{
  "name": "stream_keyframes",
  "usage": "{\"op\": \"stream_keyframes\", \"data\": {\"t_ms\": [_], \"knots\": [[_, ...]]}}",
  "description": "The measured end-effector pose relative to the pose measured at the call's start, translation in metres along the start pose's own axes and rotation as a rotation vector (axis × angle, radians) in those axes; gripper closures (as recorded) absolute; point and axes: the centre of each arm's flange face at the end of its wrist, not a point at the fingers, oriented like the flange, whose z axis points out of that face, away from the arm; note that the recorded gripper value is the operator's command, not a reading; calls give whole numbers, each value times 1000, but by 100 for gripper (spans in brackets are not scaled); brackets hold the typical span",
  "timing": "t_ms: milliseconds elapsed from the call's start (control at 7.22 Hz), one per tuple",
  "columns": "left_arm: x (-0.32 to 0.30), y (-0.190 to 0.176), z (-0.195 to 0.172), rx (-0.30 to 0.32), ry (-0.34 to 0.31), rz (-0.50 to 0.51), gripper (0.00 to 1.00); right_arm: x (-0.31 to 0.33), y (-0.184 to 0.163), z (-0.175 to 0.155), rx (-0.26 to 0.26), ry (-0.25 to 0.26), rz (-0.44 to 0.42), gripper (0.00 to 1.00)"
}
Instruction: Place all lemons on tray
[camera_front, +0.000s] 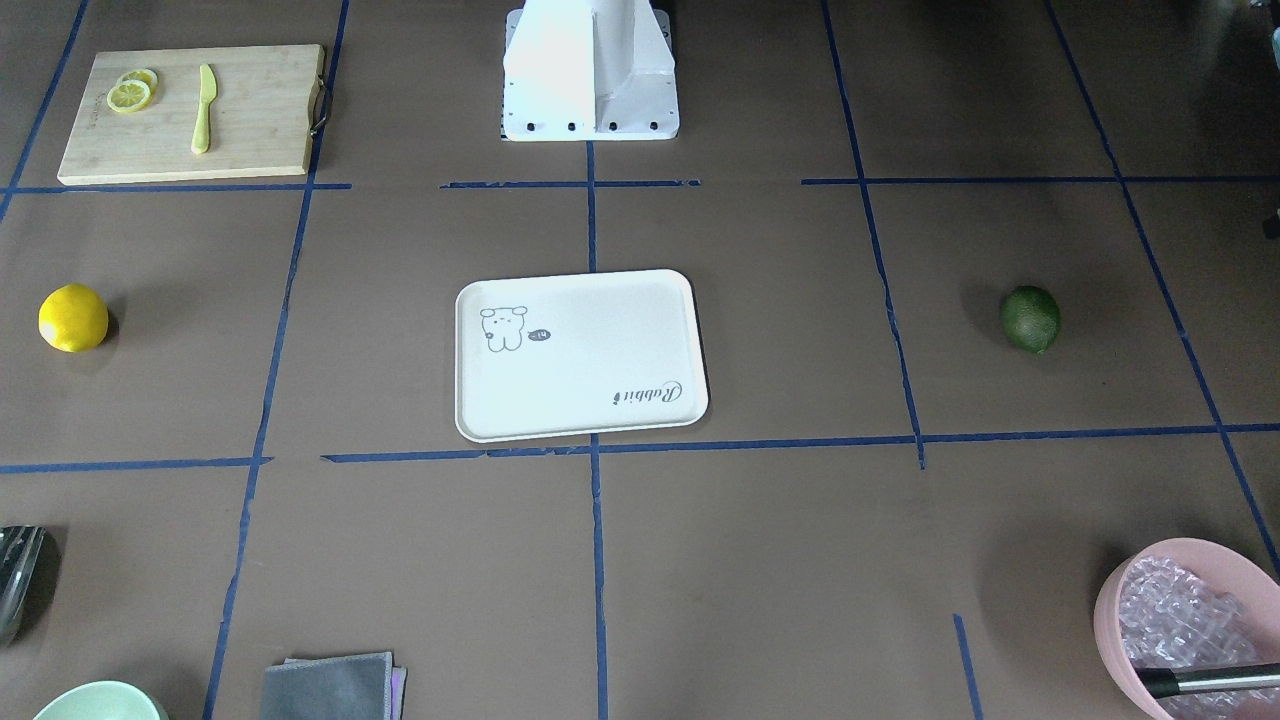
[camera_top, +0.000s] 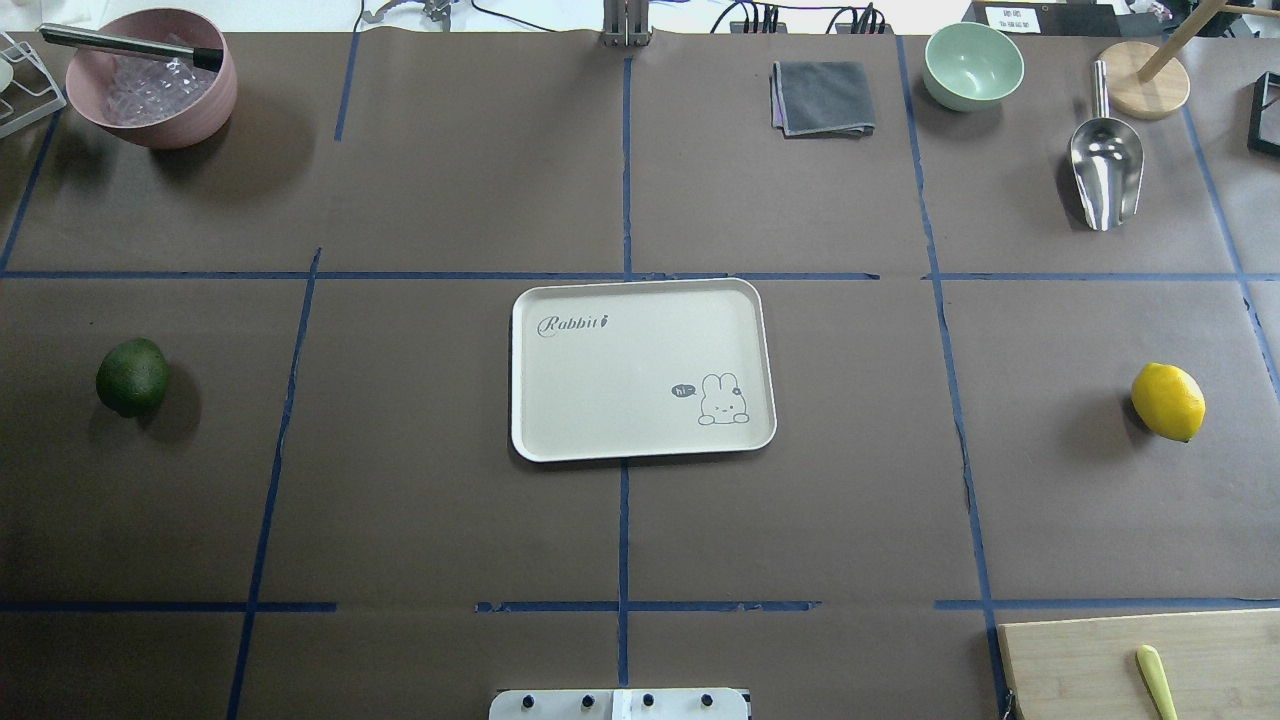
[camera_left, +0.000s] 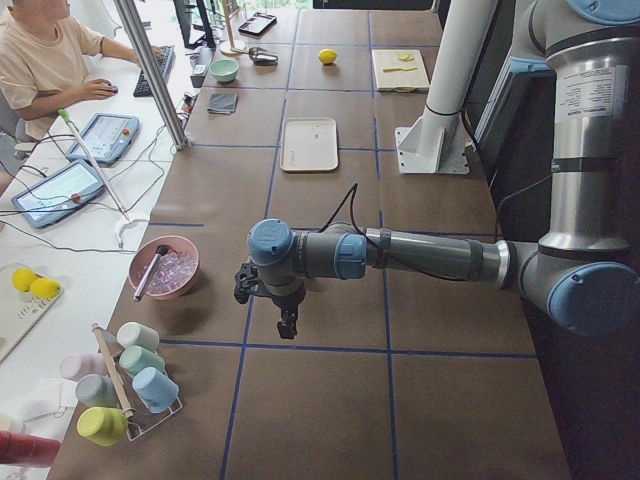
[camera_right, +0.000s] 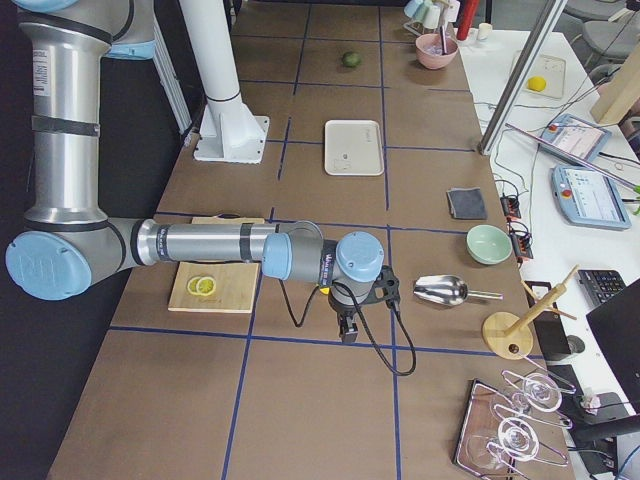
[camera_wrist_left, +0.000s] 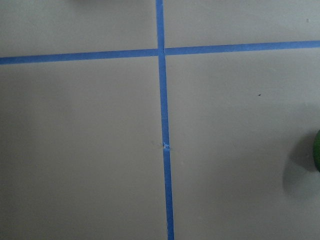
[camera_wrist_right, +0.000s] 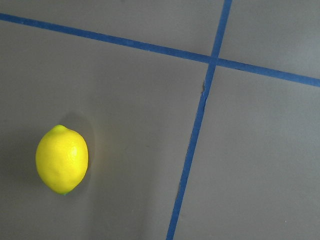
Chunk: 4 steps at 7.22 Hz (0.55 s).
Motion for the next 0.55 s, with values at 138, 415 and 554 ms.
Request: {"op": "stream_keyframes", "data": {"t_ms": [138,415,554], "knots": [[25,-6,16,-19,39,21,0,-3,-1,-1,8,-6,-10,0],[97,-18,64,-27,78,97,0,-3,1,0,21,-10,-20,0],[133,-24,87,-25,69,79,0,-2,1,2,21,-12,-16,0]]}}
